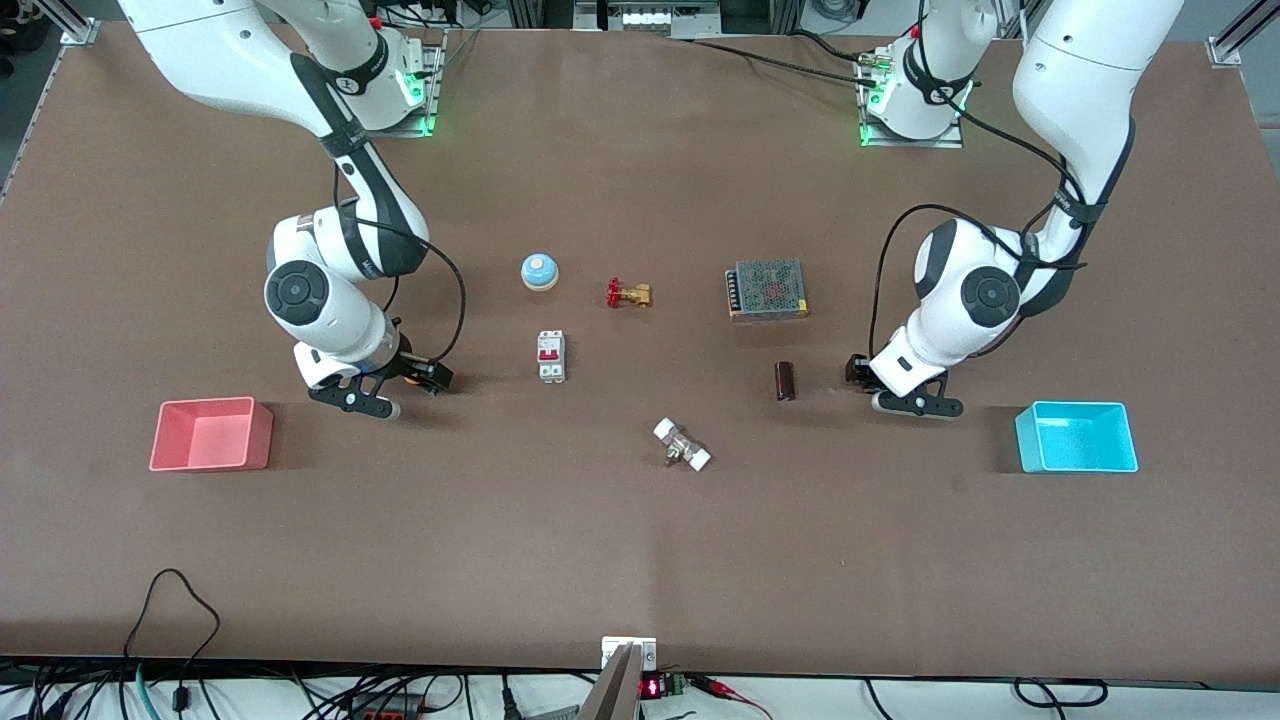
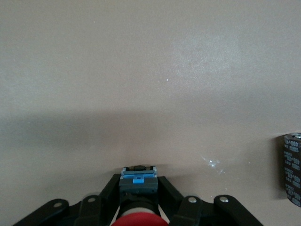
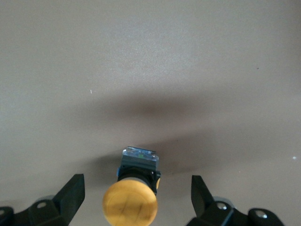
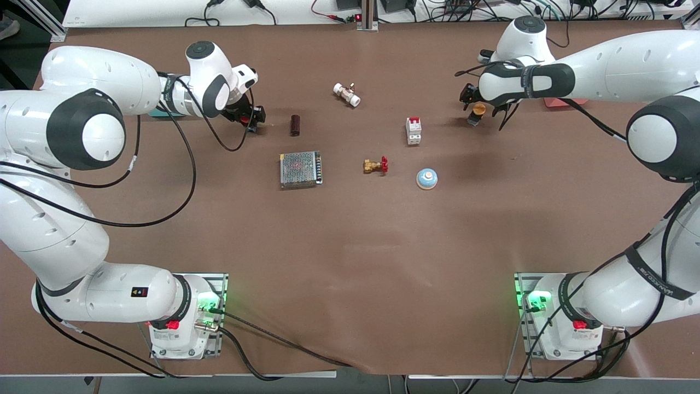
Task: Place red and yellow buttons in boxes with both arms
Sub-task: 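Carry the red button with the left gripper over the cyan box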
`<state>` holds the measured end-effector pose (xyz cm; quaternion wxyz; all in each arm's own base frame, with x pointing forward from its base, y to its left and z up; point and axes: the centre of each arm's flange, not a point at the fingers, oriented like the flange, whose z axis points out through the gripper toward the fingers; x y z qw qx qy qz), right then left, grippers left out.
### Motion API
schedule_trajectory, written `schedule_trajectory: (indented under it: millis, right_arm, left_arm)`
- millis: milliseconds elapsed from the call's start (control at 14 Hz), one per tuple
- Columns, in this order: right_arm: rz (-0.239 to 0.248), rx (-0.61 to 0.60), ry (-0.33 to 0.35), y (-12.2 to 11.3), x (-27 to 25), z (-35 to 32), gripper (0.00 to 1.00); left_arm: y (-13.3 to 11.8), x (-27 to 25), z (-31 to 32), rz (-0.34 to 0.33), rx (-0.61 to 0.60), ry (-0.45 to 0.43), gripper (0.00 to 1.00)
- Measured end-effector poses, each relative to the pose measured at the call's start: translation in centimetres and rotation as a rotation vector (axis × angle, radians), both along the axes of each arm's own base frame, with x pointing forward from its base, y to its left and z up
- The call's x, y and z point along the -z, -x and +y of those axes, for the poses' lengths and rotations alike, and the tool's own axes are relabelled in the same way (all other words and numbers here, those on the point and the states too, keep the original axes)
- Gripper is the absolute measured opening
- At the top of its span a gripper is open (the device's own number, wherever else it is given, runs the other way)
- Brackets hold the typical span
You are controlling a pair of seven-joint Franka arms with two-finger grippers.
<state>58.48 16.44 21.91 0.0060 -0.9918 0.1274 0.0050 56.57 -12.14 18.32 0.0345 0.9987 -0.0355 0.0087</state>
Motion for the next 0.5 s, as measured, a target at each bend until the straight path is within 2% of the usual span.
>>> schedule_trajectory:
  millis: [214, 500]
  right_arm:
    - [0.003, -0.005, -0.003, 0.2, 0.1, 0.6, 1.00]
    - [0.005, -0.006, -0.010, 0.6, 0.1, 1.8, 1.00]
  left_arm:
    - [-0.9, -1.5, 1.0, -0.008, -0.009, -0.011, 0.38]
    - [-5.4, -11.1, 3.9, 0.091, -0.010, -0.062, 0.38]
